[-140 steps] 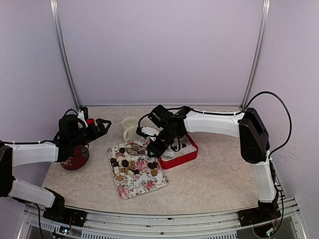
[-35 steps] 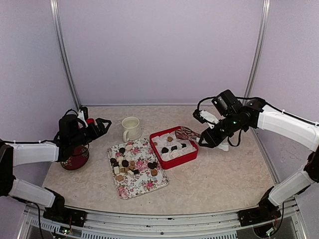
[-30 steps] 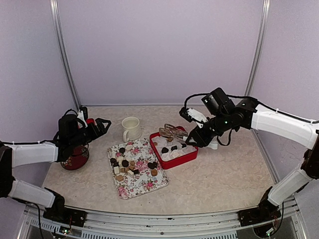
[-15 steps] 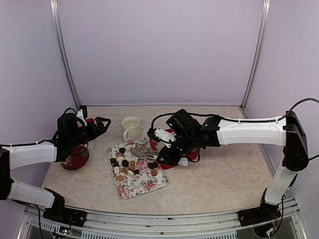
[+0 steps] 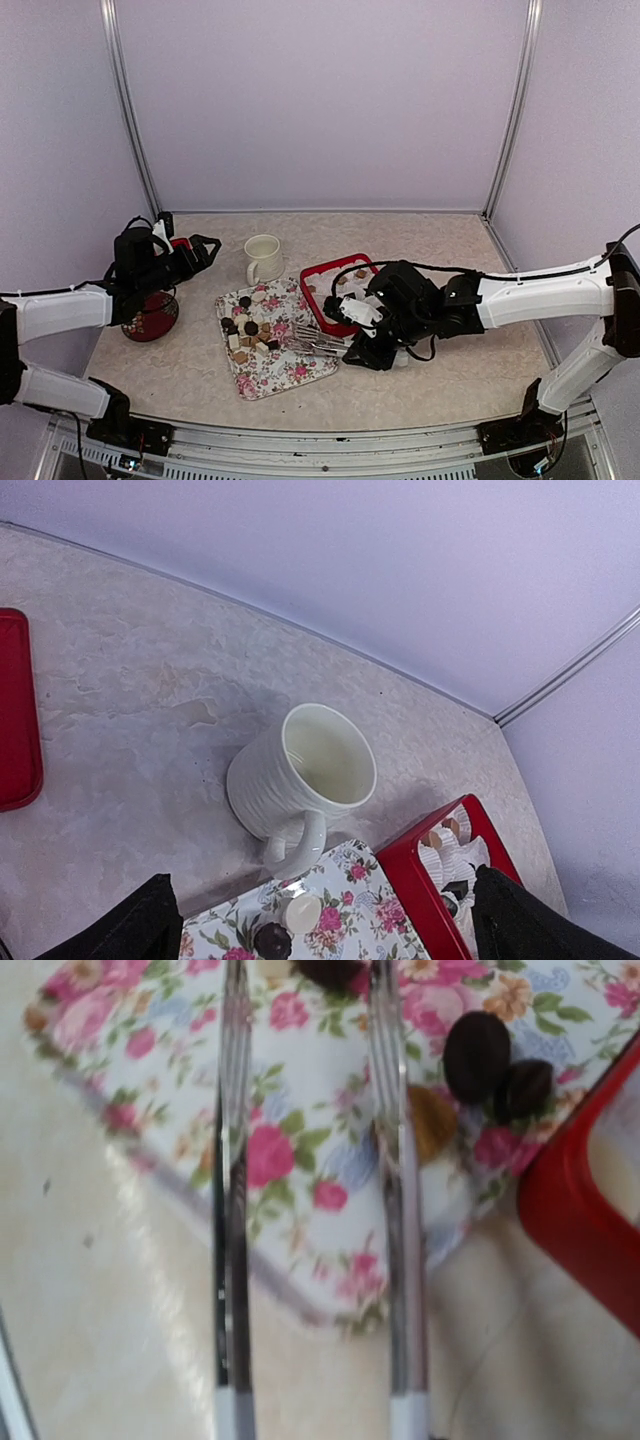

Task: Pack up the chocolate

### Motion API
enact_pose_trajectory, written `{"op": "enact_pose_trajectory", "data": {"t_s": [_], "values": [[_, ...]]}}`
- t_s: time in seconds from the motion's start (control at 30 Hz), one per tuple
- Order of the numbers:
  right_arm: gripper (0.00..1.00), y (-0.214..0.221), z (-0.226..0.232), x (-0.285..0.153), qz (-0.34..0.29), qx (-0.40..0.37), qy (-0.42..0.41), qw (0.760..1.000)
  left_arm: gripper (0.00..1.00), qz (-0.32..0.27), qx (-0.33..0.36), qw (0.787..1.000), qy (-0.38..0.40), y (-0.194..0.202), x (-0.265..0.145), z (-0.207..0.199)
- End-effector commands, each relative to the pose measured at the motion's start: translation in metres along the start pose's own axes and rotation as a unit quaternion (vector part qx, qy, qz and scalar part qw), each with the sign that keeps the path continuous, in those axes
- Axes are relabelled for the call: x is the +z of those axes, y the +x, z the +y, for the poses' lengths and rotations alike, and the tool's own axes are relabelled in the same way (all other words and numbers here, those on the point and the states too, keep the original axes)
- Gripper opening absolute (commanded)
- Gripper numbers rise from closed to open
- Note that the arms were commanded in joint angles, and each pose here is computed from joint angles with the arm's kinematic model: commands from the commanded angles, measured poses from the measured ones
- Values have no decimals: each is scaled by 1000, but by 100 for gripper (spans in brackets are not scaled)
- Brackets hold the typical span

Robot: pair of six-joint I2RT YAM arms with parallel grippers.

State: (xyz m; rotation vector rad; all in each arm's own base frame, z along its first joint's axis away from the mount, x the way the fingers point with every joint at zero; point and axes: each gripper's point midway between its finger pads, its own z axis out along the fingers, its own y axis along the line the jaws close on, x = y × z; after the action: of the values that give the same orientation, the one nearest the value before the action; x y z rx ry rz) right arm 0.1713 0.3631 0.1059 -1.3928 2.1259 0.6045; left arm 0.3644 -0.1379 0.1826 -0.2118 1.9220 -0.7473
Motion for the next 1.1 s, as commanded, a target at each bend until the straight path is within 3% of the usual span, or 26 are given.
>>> {"op": "enact_pose_trajectory", "data": {"t_s": [0.0, 0.3, 0.77, 1.07], "values": [[39, -12, 9, -24, -66, -43, 0, 997, 99, -10, 12, 1000, 9, -7, -1, -7], [40, -12, 23, 2, -77, -84, -34, 993, 99, -8, 13, 1000, 13, -7, 2, -13], [46, 15, 27, 53, -65, -77, -60, 993, 99, -10, 16, 1000, 2, -10, -2, -12], [57, 40, 26, 64, -43, -57, -56, 996, 99, -10, 17, 1000, -4, -11, -2, -11]]}}
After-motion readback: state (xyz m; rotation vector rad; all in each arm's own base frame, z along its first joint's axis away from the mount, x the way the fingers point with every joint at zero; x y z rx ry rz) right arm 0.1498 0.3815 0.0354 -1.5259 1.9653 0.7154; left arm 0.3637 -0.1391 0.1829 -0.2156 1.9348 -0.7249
